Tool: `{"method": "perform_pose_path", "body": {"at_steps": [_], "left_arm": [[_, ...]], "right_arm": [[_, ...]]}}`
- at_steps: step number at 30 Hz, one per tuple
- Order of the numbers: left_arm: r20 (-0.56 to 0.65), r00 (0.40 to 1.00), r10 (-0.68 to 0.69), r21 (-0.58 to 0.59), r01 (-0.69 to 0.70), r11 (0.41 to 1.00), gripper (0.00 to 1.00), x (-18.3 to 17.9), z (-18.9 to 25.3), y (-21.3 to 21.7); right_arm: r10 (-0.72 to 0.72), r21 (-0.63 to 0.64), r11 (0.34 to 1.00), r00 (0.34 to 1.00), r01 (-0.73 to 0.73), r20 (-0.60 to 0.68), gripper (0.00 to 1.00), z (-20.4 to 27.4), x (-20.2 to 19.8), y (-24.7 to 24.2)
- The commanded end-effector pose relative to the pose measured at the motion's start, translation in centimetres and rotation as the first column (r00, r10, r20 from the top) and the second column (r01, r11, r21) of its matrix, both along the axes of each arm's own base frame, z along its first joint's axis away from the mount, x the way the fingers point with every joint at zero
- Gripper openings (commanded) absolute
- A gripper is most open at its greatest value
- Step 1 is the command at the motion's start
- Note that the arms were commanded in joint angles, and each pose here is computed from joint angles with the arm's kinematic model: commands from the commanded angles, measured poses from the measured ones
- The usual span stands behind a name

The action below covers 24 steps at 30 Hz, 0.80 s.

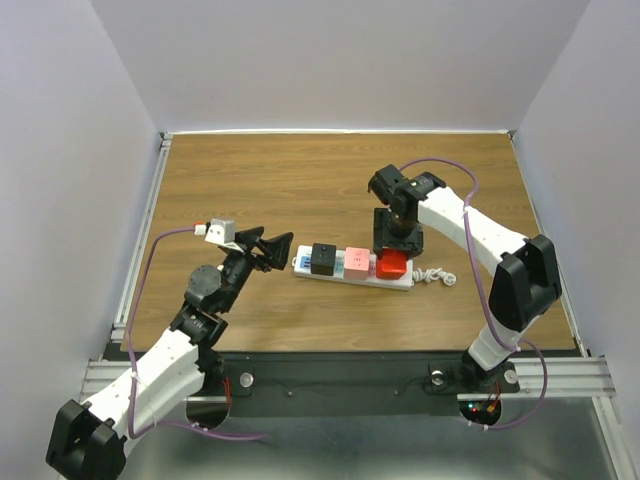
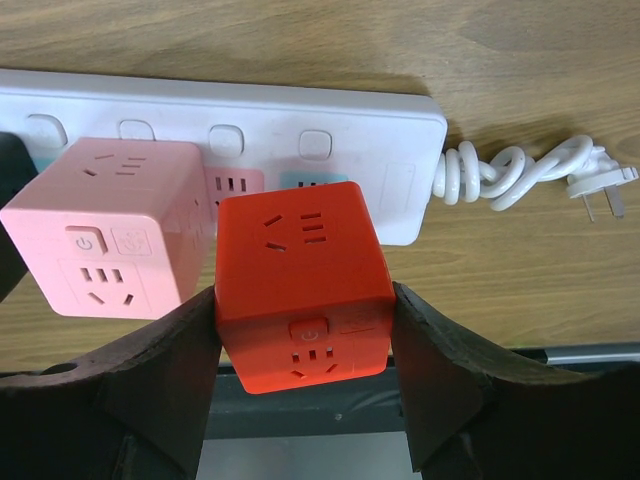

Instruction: Insert the plug

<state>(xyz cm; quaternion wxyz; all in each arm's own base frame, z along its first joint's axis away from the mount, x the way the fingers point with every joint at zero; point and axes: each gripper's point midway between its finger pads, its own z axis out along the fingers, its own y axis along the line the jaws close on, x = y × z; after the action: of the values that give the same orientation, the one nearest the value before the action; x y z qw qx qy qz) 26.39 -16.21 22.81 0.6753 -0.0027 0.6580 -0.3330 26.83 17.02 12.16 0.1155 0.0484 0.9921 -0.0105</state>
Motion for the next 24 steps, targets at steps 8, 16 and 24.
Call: {"method": "perform_pose_path", "body": {"at_steps": [8,16,24], "left_arm": [[0.051,0.999,0.009,-0.021,-0.008,1.000,0.99,-0.2,1.2,0.3],[0.060,0.998,0.006,-0.028,-0.004,1.000,0.99,-0.4,1.5,0.4],[0.062,0.998,0.004,-0.030,-0.002,1.000,0.99,-0.5,1.5,0.4]], "right_arm": [[-0.055,-0.036,0.998,0.998,0.055,-0.010,0.00,1.0,-1.0,-1.2],[-0.066,-0.025,0.997,0.998,0.066,-0.008,0.00,1.0,-1.3,-1.3],[-0.077,-0.048,0.996,0.997,0.076,-0.021,0.00,0.0,-1.6,-1.8]]}}
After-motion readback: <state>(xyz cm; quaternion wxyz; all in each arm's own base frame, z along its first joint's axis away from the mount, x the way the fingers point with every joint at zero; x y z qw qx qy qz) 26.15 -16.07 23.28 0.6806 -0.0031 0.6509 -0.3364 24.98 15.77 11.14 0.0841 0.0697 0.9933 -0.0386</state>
